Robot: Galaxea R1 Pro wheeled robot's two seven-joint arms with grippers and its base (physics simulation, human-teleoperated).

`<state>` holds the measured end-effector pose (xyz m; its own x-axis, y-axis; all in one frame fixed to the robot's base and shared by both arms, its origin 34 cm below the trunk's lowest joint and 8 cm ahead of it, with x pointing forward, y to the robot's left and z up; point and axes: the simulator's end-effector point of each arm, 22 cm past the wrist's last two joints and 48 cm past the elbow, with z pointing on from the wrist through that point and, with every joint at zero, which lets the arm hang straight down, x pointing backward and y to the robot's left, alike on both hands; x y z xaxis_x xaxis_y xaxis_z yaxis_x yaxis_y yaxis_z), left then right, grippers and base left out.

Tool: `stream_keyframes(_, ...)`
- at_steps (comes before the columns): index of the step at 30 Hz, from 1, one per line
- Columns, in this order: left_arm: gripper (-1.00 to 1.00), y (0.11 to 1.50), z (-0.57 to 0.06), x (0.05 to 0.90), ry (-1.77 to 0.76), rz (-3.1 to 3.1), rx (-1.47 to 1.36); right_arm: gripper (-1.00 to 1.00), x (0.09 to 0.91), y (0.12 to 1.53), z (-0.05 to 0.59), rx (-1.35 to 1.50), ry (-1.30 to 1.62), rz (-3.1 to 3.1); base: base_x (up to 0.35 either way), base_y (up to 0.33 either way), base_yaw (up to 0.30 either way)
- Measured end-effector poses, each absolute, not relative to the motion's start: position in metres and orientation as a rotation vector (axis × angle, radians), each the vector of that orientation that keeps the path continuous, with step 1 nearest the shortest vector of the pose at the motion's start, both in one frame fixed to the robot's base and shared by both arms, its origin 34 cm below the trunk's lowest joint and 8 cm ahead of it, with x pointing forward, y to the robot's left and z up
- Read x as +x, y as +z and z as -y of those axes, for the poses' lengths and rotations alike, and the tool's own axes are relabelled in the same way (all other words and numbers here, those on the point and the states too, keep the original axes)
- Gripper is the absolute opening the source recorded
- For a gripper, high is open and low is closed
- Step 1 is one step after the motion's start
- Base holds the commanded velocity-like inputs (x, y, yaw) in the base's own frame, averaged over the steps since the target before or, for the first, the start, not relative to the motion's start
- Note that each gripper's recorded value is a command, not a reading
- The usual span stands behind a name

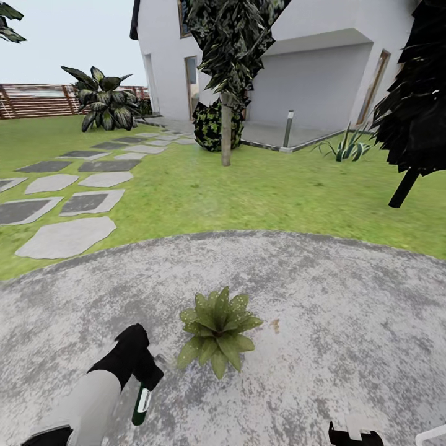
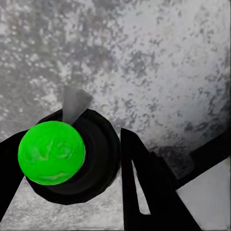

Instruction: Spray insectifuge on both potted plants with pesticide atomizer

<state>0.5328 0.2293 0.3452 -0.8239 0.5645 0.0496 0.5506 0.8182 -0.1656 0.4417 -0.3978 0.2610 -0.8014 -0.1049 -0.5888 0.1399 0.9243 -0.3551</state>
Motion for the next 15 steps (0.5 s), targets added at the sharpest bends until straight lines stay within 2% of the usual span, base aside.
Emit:
stream_keyframes(6, -1.00, 0.392, -0.248, 0.522, 0.244, 2.658, -0.944, 1.00, 0.442, 0.261, 0.399, 0.023, -0.513, -2.446, 0.000, 0.000, -0.025)
stream_keyframes(11, -1.00, 0.400, -0.244, 0.528, 0.243, 2.653, -0.961, 1.00, 0.443, 0.263, 0.399, 0.024, -0.513, -2.444, 0.000, 0.000, -0.214)
stream_keyframes(15, -1.00, 0.425, -0.240, 0.566, 0.210, 2.706, -1.000, 1.00, 0.444, 0.264, 0.399, 0.025, -0.513, -2.440, 0.034, -0.015, -0.236)
